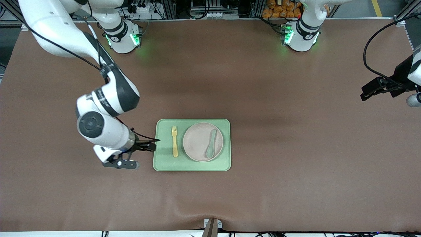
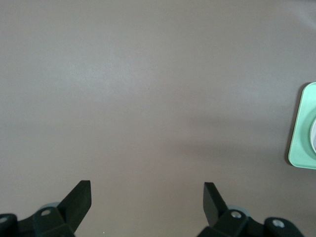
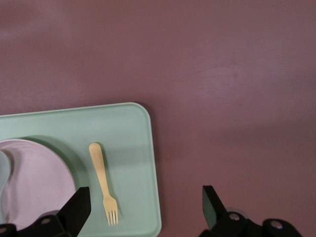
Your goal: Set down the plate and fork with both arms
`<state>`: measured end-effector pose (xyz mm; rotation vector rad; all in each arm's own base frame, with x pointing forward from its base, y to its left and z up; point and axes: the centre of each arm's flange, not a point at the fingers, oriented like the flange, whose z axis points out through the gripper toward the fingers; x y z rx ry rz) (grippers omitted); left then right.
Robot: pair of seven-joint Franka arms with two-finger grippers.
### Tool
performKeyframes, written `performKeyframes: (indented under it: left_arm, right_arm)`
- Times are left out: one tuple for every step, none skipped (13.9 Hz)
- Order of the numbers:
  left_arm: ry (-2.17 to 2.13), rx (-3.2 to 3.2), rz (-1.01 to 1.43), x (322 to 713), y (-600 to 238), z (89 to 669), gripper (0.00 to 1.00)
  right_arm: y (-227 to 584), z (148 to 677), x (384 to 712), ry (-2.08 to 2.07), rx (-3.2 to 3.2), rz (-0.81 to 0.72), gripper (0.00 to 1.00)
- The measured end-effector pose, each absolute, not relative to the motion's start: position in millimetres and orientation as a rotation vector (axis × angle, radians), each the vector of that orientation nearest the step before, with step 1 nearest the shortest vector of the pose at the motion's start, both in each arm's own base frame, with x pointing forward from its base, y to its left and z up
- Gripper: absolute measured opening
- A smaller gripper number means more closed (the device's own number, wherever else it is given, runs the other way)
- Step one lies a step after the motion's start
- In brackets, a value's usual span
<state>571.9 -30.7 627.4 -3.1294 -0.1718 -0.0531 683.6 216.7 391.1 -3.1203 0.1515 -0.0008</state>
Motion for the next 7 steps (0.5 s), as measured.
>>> performKeyframes:
  left_arm:
    - [-0.16, -3.13, -0.049, 570, -31, 629, 1.0]
    - [-0.151, -3.13, -0.046, 569, -31, 631, 1.0]
    - [-0.146, -3.13, -0.044, 567, -31, 632, 1.0]
    - [-0.142, -3.129, -0.04, 566, -31, 633, 1.0]
    - [-0.141, -3.129, -0.037, 565, -30, 634, 1.0]
    - [-0.14, -3.129, -0.035, 565, -30, 634, 1.0]
    - [-0.14, -3.129, -0.033, 564, -31, 634, 1.0]
  right_arm:
    - [212, 416, 678, 0.161, -3.14, -0.004, 1.0]
    - [208, 441, 673, 0.175, -3.152, -0.001, 1.0]
    - [204, 464, 668, 0.2, -3.143, 0.016, 1.0]
    - [197, 489, 664, 0.235, -3.114, 0.042, 1.0]
    - [184, 513, 662, 0.26, -3.088, 0.066, 1.0]
    - [167, 535, 660, 0.266, -3.077, 0.074, 1.0]
    - [149, 555, 658, 0.252, -3.072, 0.057, 1.0]
